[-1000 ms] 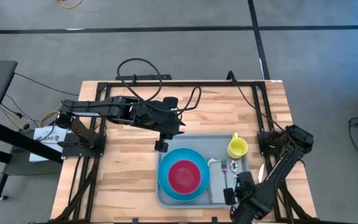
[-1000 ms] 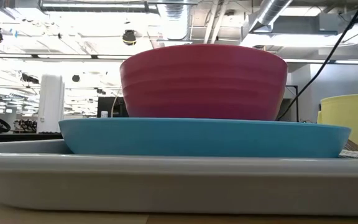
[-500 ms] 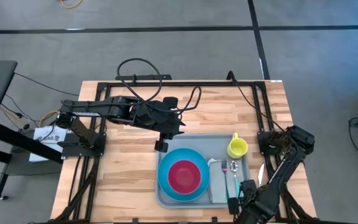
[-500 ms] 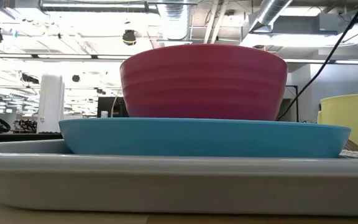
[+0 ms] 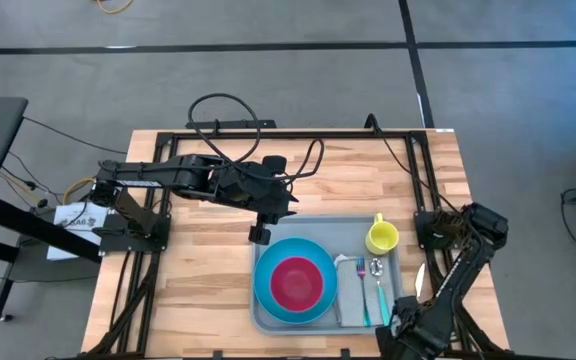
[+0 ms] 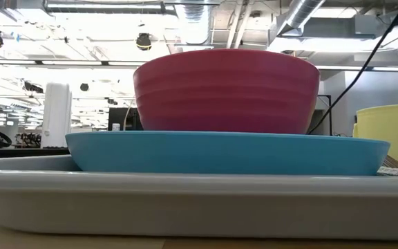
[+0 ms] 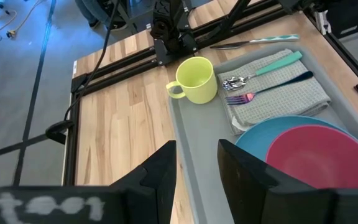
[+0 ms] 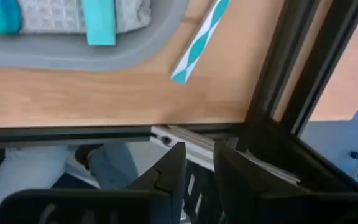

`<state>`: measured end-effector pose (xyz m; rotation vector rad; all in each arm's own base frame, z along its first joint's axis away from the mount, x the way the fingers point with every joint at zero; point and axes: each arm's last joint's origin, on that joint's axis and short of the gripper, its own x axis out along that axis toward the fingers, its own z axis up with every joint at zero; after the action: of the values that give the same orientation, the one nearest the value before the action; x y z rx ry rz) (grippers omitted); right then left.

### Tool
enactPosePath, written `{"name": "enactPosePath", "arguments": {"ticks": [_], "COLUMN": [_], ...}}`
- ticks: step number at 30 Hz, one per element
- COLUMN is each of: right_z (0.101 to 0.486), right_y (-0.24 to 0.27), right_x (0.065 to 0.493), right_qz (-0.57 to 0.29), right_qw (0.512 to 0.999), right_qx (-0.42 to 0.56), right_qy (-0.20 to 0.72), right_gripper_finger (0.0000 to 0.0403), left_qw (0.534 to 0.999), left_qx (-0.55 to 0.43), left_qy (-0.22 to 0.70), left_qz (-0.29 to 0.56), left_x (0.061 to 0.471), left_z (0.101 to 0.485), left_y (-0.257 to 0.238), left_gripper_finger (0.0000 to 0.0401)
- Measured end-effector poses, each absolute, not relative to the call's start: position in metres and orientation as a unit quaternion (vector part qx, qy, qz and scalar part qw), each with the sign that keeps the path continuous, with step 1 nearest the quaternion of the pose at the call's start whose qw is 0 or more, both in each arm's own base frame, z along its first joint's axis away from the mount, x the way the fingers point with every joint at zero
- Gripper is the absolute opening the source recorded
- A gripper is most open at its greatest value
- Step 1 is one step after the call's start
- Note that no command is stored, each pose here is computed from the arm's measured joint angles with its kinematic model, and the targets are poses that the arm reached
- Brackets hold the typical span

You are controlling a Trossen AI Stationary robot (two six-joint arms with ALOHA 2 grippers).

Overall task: Set up tray
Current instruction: Put the blue knife to the left of the purple fork on the gray table napkin

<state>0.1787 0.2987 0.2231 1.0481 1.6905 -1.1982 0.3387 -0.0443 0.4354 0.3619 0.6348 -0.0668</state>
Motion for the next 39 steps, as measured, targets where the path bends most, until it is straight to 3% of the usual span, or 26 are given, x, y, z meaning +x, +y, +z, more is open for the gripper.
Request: {"name": "enactPosePath", "arguments": {"ticks": [10, 15, 39], "right_z": [0.172, 0.172, 0.137], "right_y": [0.291, 0.284, 0.276], "right_x": [0.169, 0.165, 0.160], "right_qz": [-0.469, -0.501, -0.481], "right_qw": [0.410, 0.410, 0.406], "right_qx": [0.419, 0.396, 0.419], "right_qy": [0.660, 0.651, 0.655], "right_gripper_finger": [0.0078, 0.0078, 0.0078], "left_qw": [0.933, 0.934, 0.933], "left_qx": [0.179, 0.176, 0.178], "left_qy": [0.310, 0.310, 0.310], "left_qz": [-0.033, -0.033, -0.033], "left_x": [0.339, 0.339, 0.339], "left_z": [0.435, 0.435, 0.435], "left_y": [-0.044, -0.044, -0.044], "left_gripper_finger": [0.0107, 0.0107, 0.0107]}}
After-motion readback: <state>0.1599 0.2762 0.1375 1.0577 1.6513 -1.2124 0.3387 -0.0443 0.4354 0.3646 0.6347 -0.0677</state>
